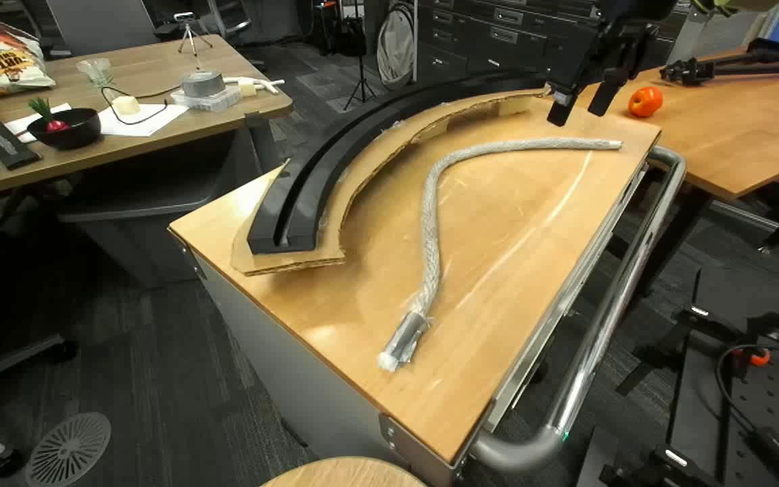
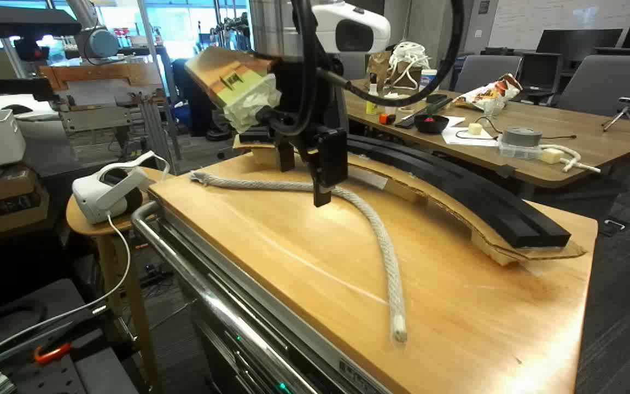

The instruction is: Put the white rope on the black board

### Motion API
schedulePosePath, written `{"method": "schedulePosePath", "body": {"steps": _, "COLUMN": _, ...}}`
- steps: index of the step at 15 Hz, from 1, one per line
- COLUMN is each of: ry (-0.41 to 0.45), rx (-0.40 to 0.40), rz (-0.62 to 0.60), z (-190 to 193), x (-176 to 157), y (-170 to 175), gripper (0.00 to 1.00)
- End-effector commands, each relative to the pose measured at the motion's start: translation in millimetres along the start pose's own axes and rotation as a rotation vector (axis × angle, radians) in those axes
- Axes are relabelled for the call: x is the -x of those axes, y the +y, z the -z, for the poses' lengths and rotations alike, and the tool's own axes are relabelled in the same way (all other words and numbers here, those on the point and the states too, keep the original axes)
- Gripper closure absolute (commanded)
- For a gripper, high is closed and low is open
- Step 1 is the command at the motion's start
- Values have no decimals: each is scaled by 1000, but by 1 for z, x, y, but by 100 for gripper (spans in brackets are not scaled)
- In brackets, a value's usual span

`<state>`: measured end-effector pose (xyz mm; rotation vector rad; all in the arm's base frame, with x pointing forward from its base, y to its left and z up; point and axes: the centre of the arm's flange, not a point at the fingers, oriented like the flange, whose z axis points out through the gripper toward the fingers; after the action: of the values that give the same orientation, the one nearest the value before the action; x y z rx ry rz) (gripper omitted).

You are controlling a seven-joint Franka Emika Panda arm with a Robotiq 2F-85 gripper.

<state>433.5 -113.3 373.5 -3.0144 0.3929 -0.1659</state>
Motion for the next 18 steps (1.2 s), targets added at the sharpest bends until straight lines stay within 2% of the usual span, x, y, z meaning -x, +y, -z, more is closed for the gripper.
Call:
{"method": "schedulePosePath", "body": {"steps": 1, "ry": 3, "rx": 0, "rz": 0, "z": 1, "x": -1, "y": 0, "gripper": 0}}
{"method": "schedulePosePath", "body": {"steps": 8, "ry": 13, "rx": 0, "rz": 1, "z": 5, "x": -4, "y": 0, "gripper": 0}}
{"method": "schedulePosePath", "body": {"steps": 9, "ry": -40, "rx": 60, "rz": 113, "z": 4, "x": 0, "y": 6, "gripper": 0}}
{"method": "schedulePosePath", "body": {"steps": 10, "ry": -19, "rx": 108, "rz": 153, "z": 2, "x": 4, "y": 8, "gripper": 0}}
{"method": "schedulePosePath", "body": {"steps": 12, "ry": -60, "rx": 187, "rz": 236, "z": -2, "x": 20, "y": 4, "gripper": 0}}
{"method": "schedulePosePath", "body": {"steps": 15, "ry": -97, "rx": 256, "rz": 388, "z": 3, "x": 32, "y": -9, "gripper": 0}}
{"method": "schedulePosePath", "body": {"steps": 17, "ry": -101, "rx": 256, "rz": 494, "z": 6, "x": 29, "y": -25, "gripper": 0}}
{"method": "schedulePosePath", "body": {"steps": 18, "ry": -75, "rx": 193, "rz": 533, "z": 6, "x": 14, "y": -31, "gripper": 0}}
